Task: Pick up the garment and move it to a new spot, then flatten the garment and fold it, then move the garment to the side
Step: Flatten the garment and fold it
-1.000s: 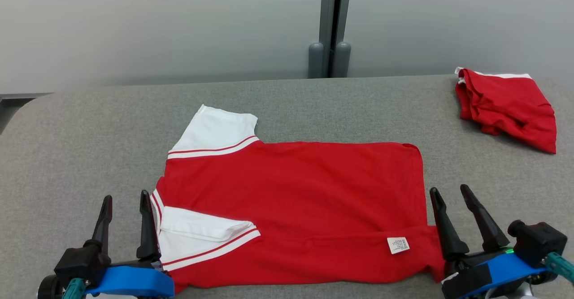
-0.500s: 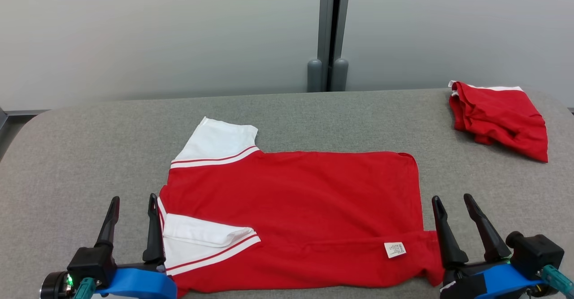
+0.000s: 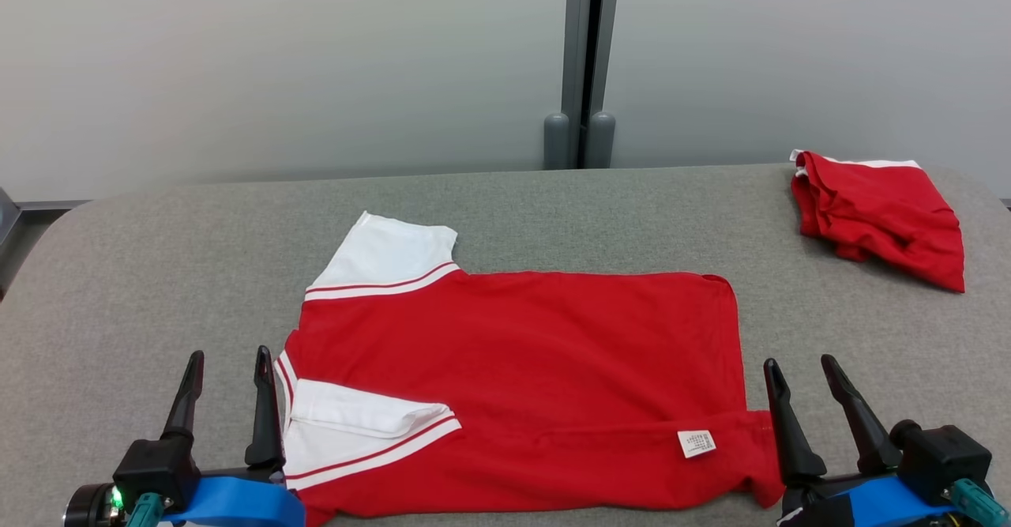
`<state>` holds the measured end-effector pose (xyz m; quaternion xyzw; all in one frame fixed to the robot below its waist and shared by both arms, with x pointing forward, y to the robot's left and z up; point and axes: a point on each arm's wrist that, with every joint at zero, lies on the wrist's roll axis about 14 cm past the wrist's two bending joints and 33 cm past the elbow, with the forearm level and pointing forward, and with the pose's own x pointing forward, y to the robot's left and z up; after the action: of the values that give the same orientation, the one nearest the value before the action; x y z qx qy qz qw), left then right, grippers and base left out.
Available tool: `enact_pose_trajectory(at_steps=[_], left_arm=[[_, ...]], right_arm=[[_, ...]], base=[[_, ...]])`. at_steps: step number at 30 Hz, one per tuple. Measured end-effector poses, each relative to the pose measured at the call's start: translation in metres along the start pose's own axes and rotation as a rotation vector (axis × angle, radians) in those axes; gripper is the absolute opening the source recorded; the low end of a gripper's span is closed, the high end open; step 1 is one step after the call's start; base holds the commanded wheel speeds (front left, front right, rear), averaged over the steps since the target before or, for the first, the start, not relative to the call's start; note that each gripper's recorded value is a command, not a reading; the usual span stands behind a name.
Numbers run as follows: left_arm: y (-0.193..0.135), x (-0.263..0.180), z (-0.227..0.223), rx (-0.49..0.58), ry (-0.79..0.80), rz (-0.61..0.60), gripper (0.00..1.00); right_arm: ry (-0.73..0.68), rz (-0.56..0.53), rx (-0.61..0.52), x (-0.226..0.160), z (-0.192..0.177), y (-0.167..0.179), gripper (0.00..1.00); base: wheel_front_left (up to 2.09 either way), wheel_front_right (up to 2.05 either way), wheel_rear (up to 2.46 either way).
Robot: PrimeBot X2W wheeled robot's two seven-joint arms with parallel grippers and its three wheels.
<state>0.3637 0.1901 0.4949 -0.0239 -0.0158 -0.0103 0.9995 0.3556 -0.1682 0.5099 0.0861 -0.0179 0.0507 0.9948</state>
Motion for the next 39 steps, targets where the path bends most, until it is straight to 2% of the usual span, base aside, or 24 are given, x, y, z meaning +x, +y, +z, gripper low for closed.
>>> enact_pose_trajectory(at_steps=[11,20,25,34,36,39], left_arm=[[0.006,0.005,0.002,0.02,0.002,-0.006,1.0],[0.005,0.088,0.056,0.08,-0.104,-0.103,1.0],[-0.011,0.145,0.061,0.097,-0.078,-0.183,1.0],[-0.029,0.23,0.012,0.126,0.105,-0.265,1.0],[-0.029,0.242,-0.008,0.11,0.173,-0.263,1.0],[-0.036,0.252,-0.039,0.142,0.267,-0.293,1.0]], right_arm=[[0.028,-0.01,-0.009,0.003,-0.005,-0.003,1.0],[0.026,-0.02,-0.097,0.056,0.016,-0.025,1.0],[0.091,-0.023,-0.14,0.091,0.011,-0.04,1.0],[0.219,-0.009,-0.183,0.142,-0.022,-0.057,1.0],[0.233,-0.001,-0.182,0.149,-0.029,-0.057,1.0],[0.249,0.006,-0.183,0.157,-0.038,-0.058,1.0]], base=[[0.0,0.0,0.0],[0.0,0.0,0.0],[0.0,0.0,0.0],[0.0,0.0,0.0],[0.0,0.0,0.0],[0.0,0.0,0.0]])
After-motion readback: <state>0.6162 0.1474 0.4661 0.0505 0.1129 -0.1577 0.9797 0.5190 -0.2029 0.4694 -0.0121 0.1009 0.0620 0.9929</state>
